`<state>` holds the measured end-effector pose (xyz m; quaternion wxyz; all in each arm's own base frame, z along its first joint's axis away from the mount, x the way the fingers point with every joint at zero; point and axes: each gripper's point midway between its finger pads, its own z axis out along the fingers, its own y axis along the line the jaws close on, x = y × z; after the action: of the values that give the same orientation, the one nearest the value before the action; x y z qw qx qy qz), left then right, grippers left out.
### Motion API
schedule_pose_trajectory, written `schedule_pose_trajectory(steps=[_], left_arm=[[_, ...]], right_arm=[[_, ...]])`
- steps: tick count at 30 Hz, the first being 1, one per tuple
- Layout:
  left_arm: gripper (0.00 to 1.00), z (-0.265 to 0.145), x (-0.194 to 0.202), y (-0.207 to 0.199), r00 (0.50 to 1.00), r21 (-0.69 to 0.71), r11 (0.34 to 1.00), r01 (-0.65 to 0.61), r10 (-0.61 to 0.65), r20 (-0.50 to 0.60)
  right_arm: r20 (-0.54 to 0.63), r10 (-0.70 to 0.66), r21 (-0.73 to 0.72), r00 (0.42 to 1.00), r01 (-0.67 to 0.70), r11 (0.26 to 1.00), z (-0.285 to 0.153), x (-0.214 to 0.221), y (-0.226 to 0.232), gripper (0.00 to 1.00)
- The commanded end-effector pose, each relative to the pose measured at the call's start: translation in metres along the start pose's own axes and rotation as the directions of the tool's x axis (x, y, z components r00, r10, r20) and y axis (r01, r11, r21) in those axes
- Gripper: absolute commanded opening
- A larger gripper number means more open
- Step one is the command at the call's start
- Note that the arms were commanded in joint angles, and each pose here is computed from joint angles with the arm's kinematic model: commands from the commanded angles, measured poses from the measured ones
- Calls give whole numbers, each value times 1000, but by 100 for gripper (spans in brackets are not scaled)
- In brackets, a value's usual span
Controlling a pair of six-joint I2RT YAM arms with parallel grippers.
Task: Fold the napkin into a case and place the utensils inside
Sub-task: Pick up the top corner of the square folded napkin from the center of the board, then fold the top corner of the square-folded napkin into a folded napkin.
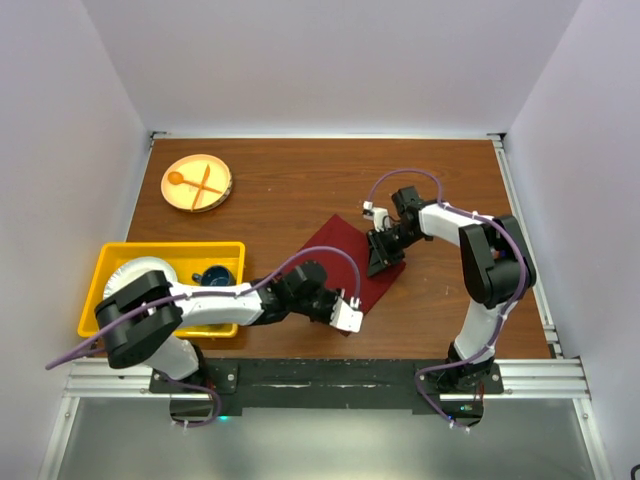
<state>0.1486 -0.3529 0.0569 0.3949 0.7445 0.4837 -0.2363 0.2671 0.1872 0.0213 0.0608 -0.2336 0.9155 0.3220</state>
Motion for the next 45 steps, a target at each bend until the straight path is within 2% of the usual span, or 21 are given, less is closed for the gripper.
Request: schedule_pose_trajectory(steps=[1, 4, 5, 6, 8, 10, 12, 13, 14, 15, 17, 20, 23, 25, 30, 45], left_arm=[[0, -10, -22, 47, 997, -92, 995, 32, -25, 74], [0, -19, -12, 84, 994, -134, 987, 92, -83, 69], [0, -17, -9, 88, 994, -128, 987, 99, -91, 66], [0, -19, -12, 99, 993, -142, 985, 96, -86, 77], [0, -18, -1, 112, 992, -152, 982, 117, -107, 71], [0, -27, 9, 126, 990, -147, 980, 135, -128, 56], [0, -32, -2, 113, 988, -14, 993, 119, -117, 106], [12, -36, 5, 97, 993, 48, 995, 85, -89, 81], [20, -43, -3, 91, 994, 55, 997, 44, -50, 102], [25, -44, 8, 69, 995, 80, 996, 39, -46, 84], [29, -42, 1, 56, 997, 58, 998, -23, 18, 77], [32, -30, -2, 29, 998, 92, 996, 8, -14, 60], [34, -19, -7, 10, 998, 113, 994, 3, -10, 64], [34, -11, -15, 3, 996, 108, 993, -44, 35, 83], [34, 1, -8, -20, 996, 156, 986, -64, 54, 64], [33, 14, 0, -21, 995, 156, 983, -96, 91, 39]], right_arm=[[29, -29, -31, 999, 30, 999, -10, -22, 12, 29], [38, -17, -41, 999, 18, 999, -20, -35, 19, 44], [35, -8, -40, 999, 10, 999, -23, -37, 21, 54], [53, -21, -35, 998, 23, 999, -28, -47, 24, 59], [68, -18, -19, 998, 19, 1000, -36, -54, 21, 64], [91, -36, -4, 995, 36, 999, -42, -66, 18, 66], [83, -31, 3, 996, 31, 1000, -44, -70, 13, 66], [78, -28, 0, 997, 28, 1000, -44, -70, 12, 66], [64, -21, -2, 998, 21, 1000, -43, -67, 10, 66], [56, -21, -5, 998, 21, 1000, -41, -66, 10, 66], [52, -13, -11, 999, 14, 1000, -38, -63, 8, 66], [49, 7, -25, 999, -6, 1000, -34, -57, 9, 65], [43, 24, -23, 999, -24, 999, -28, -50, 6, 65], [33, 26, -12, 999, -26, 1000, -25, -44, 3, 64], [11, 27, 3, 1000, -27, 1000, -21, -32, -2, 64], [12, 30, 2, 999, -30, 1000, -17, -29, -5, 63]])
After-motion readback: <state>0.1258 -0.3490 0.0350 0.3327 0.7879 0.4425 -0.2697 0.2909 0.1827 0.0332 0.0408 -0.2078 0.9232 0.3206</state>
